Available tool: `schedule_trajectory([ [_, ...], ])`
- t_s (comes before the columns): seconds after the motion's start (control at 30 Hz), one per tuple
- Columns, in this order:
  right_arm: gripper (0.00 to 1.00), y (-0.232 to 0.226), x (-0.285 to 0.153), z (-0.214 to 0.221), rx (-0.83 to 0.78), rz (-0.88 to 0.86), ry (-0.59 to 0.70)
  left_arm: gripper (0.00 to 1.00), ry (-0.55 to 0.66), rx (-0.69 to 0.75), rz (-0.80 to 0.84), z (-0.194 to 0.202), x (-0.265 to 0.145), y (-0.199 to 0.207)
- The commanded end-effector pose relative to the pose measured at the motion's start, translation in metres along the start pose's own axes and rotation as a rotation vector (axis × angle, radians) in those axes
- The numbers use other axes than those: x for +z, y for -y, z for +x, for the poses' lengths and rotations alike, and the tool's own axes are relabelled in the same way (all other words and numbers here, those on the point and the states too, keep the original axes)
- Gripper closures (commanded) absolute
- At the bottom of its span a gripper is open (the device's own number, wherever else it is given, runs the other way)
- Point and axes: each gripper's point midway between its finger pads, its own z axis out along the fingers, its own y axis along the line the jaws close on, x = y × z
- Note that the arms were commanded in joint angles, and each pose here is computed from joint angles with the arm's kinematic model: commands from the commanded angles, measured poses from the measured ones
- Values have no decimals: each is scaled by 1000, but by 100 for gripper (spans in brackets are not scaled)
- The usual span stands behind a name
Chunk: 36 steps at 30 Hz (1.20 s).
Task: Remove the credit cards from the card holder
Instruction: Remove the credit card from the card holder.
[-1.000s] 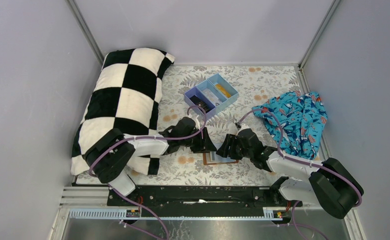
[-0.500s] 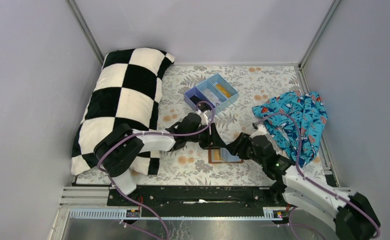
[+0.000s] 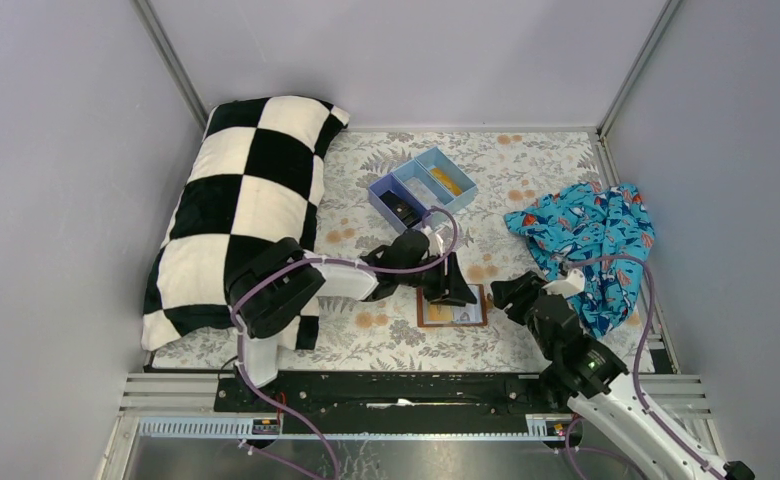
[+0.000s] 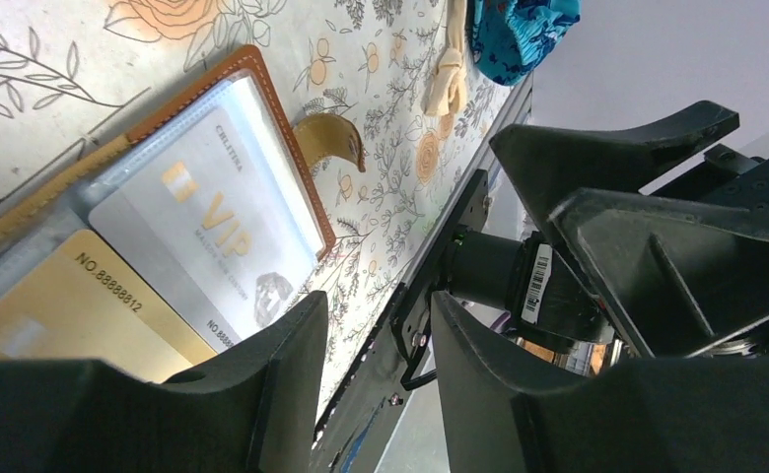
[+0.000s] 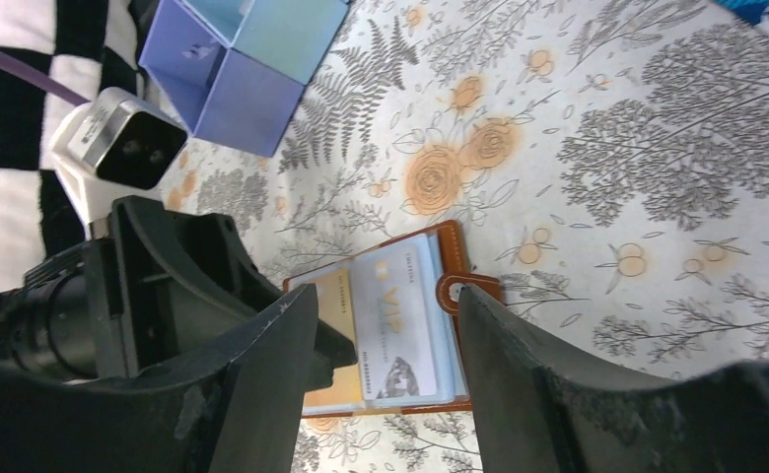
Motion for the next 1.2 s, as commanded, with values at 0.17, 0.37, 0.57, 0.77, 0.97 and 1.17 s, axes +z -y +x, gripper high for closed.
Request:
schedule_trajectory([
  [0.17, 42, -17, 7, 8, -96, -54, -61, 53, 175, 136, -195, -31, -43, 15],
  [0.37, 53, -60, 24, 56, -110, -238, -319, 55, 154, 63, -242, -20, -55, -24],
  [0.57, 56, -80, 36, 80, -33, -334, -489, 56, 124, 27, -212, -8, -48, -36],
  [0.77, 54, -79, 43, 85, -20, -321, -517, 58, 107, -5, -225, 0, -45, -50],
  [0.97, 54, -64, 49, 90, -10, -265, -516, 59, 99, -28, -242, 4, -43, -61],
  [1.17, 54, -45, 53, 96, -7, -214, -511, 60, 95, -52, -264, 9, -45, -71],
])
